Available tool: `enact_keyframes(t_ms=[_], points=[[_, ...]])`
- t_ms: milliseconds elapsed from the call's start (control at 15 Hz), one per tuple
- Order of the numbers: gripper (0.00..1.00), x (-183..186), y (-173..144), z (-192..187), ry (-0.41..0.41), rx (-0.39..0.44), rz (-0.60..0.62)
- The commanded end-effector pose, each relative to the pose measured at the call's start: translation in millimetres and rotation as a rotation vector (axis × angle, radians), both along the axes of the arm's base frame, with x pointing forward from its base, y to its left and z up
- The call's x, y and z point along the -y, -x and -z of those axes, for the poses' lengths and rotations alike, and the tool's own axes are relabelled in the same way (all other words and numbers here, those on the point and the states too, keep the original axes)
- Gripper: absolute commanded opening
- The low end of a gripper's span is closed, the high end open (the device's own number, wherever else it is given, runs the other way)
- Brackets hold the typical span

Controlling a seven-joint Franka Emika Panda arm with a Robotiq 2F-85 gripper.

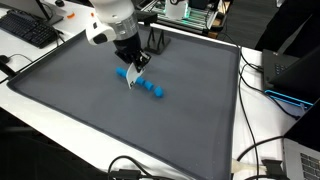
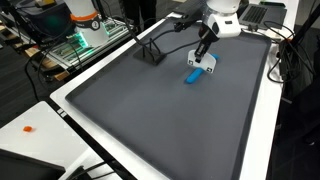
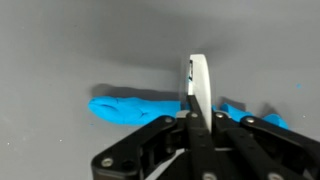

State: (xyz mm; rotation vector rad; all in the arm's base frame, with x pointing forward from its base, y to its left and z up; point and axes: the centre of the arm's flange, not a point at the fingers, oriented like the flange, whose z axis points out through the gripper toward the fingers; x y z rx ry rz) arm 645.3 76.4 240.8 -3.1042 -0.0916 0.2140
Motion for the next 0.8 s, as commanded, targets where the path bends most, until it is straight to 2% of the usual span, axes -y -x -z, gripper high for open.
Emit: enact_keyframes(t_ms=[0,333,733], points=[[0.01,9,11,-19,-0.002,0.01,0.006],[0.01,22,7,-37,0.011,0.045,0.012],[0.01,40,3,-32,0.021,0.047,0.018]])
